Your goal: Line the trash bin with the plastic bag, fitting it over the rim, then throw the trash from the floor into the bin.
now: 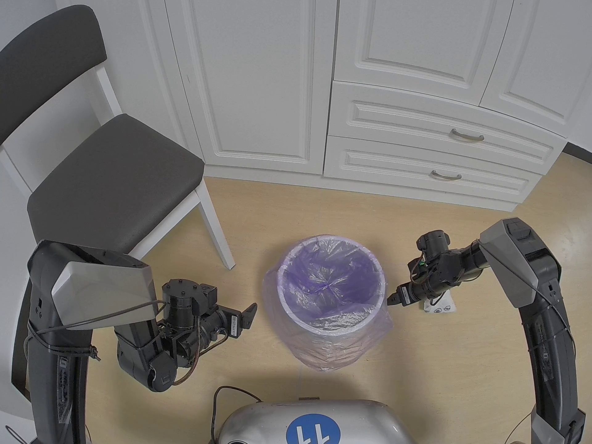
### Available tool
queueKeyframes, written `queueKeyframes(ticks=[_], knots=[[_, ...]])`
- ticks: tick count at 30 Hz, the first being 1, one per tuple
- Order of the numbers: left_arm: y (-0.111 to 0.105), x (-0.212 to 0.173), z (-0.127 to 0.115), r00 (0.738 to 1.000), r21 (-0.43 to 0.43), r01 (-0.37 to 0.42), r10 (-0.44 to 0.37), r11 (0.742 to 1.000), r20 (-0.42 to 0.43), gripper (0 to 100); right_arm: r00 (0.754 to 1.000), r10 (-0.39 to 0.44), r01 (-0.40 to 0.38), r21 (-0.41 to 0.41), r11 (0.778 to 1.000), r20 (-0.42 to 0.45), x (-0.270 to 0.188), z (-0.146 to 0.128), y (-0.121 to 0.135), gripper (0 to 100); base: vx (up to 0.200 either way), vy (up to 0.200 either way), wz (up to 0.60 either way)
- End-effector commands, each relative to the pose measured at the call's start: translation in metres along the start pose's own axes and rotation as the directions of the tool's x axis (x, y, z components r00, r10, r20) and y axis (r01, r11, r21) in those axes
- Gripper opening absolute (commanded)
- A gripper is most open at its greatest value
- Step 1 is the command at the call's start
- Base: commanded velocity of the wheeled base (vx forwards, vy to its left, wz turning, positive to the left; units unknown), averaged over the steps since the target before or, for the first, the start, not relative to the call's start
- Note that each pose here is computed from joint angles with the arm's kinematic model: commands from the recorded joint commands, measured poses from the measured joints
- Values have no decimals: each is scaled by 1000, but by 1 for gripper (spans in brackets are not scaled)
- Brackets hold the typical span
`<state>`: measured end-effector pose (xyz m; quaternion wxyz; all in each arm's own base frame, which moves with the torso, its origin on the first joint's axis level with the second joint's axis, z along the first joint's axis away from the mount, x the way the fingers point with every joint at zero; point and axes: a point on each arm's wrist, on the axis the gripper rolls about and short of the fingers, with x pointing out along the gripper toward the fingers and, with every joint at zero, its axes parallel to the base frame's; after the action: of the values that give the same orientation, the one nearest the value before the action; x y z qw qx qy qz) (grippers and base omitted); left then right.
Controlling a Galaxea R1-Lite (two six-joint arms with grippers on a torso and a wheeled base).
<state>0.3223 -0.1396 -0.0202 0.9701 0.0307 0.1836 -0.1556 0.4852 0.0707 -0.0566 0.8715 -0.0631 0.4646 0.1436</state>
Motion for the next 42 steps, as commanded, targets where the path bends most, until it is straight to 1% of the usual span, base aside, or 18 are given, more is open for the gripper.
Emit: queueKeyframes(ticks=[1, 3, 6, 8, 10, 12, 14, 18, 20, 22, 25, 30, 31, 33, 34, 35, 38, 42], knots=[[0, -1, 0, 1000, -2, 0, 0, 1000, 10, 100, 1000, -25, 26, -27, 999, 17, -28, 8, 3, 100, 0, 0, 0], [0, -1, 0, 1000, -2, 0, 0, 1000, 10, 100, 1000, -22, 22, -35, 999, 10, -30, 6, 6, 100, 0, 0, 0], [0, 0, 0, 1000, -1, 0, 0, 1000, 6, 100, 1000, -13, 12, -82, 997, -14, -27, -1, 6, 100, 0, 0, 0], [0, 0, -1, 1000, 0, 0, 0, 1000, 6, 100, 1000, -8, 6, -95, 995, -25, -23, -5, 4, 100, 0, 0, 0], [0, 0, -1, 1000, -1, 1, -1, 1000, 3, 100, 999, 8, -12, -95, 995, -43, -17, -10, 4, 100, 0, 0, 0], [0, -1, -2, 1000, 1, 1, -1, 1000, 2, 100, 997, 65, -69, -89, 994, -45, -15, -12, 3, 100, 0, 0, 0], [0, -1, -1, 1000, 1, 1, -1, 1000, 3, 100, 995, 92, -95, -89, 991, -41, -15, -12, 4, 100, 0, 0, 0], [0, 0, -1, 1000, 1, 1, -1, 1000, 5, 100, 993, 110, -114, -87, 990, -46, -14, -12, 4, 100, 0, 0, 0], [0, 1, -3, 1000, 1, 1, -1, 1000, 0, 100, 986, 154, -159, -77, 984, -67, -13, -10, 4, 100, 0, 0, 0], [0, 1, -3, 1000, 1, 1, -1, 1000, 0, 100, 982, 166, -173, -67, 983, -95, -13, -9, 3, 100, 0, 0, 0], [0, 0, -3, 1000, 3, 1, -1, 1000, -3, 100, 978, 170, -178, -57, 982, -121, -10, -5, 2, 100, 0, 0, 0], [1, 1, -2, 1000, 12, -2, 2, 1000, 3, 100, 979, 165, -171, -40, 985, -117, 0, 2, -4, 100, 0, 0, 0], [1, 1, -2, 1000, 25, -3, 3, 1000, 3, 100, 982, 151, -157, -41, 987, -115, 9, 0, -4, 100, 0, 0, 0], [1, 1, -2, 1000, 25, -3, 3, 1000, 3, 100, 982, 151, -157, -41, 987, -115, 9, 0, -4, 100, 0, 0, 0], [1, 2, -4, 1000, 42, -5, 5, 999, 3, 100, 989, 79, -86, -48, 995, -126, 23, -2, -5, 100, 0, 0, 0], [1, 2, -4, 1000, 43, -5, 5, 999, 6, 100, 991, 64, -70, -51, 996, -121, 24, 0, -5, 100, 0, 0, 0], [1, 2, -6, 1000, 45, -4, 4, 999, -1, 100, 986, 69, -78, -54, 996, -152, 34, -9, -1, 100, 0, 0, 0], [2, 2, -7, 1000, 44, -6, 7, 999, -4, 100, 988, 61, -71, -65, 995, -144, 43, -15, 0, 100, 0, 0, 0]])
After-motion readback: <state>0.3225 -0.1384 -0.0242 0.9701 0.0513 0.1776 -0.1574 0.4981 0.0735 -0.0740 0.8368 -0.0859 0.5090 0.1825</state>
